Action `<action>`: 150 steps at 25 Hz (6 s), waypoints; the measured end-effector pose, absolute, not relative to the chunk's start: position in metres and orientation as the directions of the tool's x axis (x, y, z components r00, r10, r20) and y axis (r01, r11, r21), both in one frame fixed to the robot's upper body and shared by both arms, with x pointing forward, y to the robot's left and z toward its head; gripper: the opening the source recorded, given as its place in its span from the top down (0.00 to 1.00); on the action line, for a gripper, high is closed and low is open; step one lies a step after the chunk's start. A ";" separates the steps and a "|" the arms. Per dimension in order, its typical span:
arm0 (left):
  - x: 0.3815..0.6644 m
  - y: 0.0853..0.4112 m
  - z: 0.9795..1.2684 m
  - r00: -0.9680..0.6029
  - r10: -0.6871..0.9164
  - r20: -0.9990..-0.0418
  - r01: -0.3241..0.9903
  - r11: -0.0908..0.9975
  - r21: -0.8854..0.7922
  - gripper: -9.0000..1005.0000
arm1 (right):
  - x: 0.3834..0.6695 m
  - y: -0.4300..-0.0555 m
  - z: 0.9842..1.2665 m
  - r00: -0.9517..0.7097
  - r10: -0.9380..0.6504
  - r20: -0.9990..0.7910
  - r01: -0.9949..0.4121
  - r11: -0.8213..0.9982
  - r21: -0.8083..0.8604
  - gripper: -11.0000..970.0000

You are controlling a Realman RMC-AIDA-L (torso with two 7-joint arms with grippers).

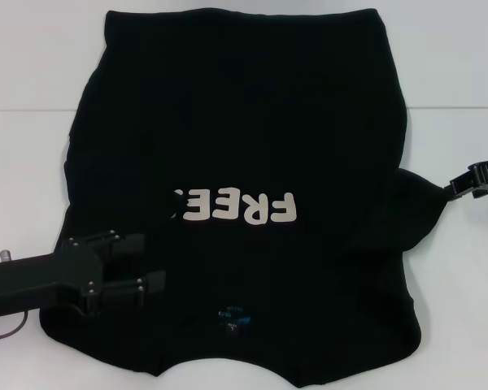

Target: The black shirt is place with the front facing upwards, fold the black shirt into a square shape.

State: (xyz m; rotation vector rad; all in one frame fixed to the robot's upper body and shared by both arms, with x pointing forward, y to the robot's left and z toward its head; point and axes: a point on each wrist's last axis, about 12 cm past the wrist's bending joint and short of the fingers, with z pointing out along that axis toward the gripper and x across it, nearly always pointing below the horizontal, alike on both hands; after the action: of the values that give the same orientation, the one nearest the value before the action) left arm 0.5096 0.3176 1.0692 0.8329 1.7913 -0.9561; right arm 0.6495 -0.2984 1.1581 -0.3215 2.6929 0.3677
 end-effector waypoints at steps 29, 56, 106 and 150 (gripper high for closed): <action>0.509 0.318 1.068 -0.372 0.130 -0.919 0.837 0.475 -0.271 0.20 | 0.665 -0.276 1.125 -0.856 -0.246 -0.456 -0.313 0.947 0.078 0.43; 0.513 0.317 1.069 -0.366 0.139 -0.920 0.836 0.483 -0.260 0.20 | 0.666 -0.271 1.119 -0.844 -0.285 -0.455 -0.337 0.941 0.037 0.94; 0.509 0.343 1.074 -0.404 -0.131 -0.905 0.688 0.608 -0.396 0.20 | 0.654 -0.264 1.131 -0.685 0.197 -0.702 -0.394 0.710 0.584 0.69; 0.548 0.368 1.088 -0.947 -0.006 -0.320 0.174 0.829 -0.532 0.22 | 0.535 -0.279 1.055 -0.196 -0.257 -0.946 -0.867 0.496 0.045 0.14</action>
State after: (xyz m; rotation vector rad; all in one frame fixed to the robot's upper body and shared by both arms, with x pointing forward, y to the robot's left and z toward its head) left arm 0.5477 0.3676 1.0880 0.1278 2.7017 -0.8281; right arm 0.5347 -0.2795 1.0555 -0.9606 1.7195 0.7467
